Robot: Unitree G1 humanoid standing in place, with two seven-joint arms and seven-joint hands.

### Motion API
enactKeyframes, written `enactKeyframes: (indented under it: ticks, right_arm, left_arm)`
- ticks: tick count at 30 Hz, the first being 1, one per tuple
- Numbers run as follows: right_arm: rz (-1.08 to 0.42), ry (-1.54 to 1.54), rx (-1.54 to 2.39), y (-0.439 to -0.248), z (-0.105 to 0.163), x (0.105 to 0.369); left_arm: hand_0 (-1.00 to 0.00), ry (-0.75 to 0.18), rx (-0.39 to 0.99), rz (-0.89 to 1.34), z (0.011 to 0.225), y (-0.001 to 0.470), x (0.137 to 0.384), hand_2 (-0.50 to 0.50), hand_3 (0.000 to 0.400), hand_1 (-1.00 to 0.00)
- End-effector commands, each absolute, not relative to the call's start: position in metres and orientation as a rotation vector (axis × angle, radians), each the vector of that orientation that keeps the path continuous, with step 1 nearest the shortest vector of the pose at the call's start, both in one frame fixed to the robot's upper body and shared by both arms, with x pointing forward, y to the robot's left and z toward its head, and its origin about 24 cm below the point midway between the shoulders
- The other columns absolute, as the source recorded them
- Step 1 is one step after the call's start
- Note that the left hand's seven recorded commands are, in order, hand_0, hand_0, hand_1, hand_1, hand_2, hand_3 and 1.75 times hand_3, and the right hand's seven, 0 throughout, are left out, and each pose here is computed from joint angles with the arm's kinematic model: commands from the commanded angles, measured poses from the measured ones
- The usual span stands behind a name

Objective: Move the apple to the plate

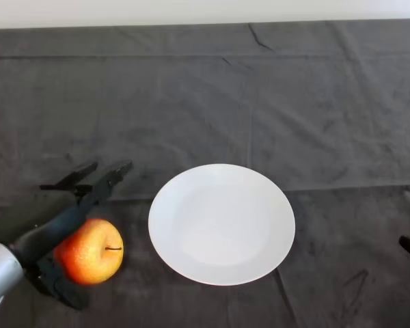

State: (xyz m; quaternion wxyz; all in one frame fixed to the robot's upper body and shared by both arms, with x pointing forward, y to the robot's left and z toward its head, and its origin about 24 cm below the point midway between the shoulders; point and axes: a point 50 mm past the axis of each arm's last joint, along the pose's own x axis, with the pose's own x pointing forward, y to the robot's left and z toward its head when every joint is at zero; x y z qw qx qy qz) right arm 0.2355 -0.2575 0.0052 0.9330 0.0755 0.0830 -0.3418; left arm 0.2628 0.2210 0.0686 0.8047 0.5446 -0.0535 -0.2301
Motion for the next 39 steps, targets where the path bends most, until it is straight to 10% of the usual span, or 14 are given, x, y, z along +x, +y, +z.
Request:
enactKeyframes:
  ticks: [1,19,39]
  right_arm:
    - [-0.722,0.268,0.174,-0.255,-0.013,0.225]
    - [-0.722,0.268,0.174,-0.255,-0.013,0.225]
    - [-0.722,0.268,0.174,-0.255,-0.013,0.225]
  left_arm:
    - [-1.00,-0.163,1.184,-0.472,0.078,0.219,0.274,0.00,0.400,-1.00]
    - [-1.00,-0.210,1.120,-0.416,0.086,0.214,0.287,0.00,0.400,-1.00]
    - [-1.00,-0.551,1.161,-0.294,0.101,0.136,0.286,0.00,0.400,-1.00]
